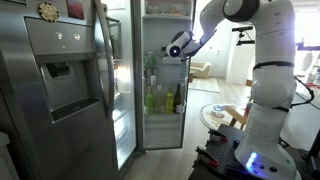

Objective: Remove the blue can from the second shelf from the bottom and place it on the third shelf

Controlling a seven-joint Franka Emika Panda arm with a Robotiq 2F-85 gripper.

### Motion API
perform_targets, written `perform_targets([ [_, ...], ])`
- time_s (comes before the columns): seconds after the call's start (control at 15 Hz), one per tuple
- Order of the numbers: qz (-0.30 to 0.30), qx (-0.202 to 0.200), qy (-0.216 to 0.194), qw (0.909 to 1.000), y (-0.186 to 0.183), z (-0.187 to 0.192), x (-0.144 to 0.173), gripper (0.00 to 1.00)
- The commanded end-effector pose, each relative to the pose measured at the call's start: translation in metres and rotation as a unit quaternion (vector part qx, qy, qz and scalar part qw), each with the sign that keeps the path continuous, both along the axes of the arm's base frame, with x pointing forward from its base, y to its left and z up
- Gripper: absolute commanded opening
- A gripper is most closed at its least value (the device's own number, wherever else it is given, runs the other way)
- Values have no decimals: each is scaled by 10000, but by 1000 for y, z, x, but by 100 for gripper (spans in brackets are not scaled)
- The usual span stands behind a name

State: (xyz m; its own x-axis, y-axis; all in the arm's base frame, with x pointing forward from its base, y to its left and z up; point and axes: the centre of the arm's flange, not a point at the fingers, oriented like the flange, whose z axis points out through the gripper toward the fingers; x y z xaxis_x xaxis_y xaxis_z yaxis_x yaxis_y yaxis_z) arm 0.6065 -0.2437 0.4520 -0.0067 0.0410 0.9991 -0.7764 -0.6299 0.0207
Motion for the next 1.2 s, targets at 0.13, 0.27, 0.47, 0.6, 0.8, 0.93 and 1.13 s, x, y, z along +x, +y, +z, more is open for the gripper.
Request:
perform_targets([
  [0.13, 215, 370, 238, 9988, -11, -8, 20, 46],
  [0.27, 198, 532, 339, 9978, -11, -9, 24, 46],
  [0.47, 153, 671, 364, 9970, -13, -1, 26, 46],
  [0.6, 98, 735, 419, 9964, -12, 1, 27, 46],
  [0.8, 22, 800, 454, 9958, -13, 5, 27, 46],
  [0.93, -25, 832, 480, 9954, -13, 7, 27, 46],
  [1.13, -81, 870, 523, 9948, -12, 9, 26, 93],
])
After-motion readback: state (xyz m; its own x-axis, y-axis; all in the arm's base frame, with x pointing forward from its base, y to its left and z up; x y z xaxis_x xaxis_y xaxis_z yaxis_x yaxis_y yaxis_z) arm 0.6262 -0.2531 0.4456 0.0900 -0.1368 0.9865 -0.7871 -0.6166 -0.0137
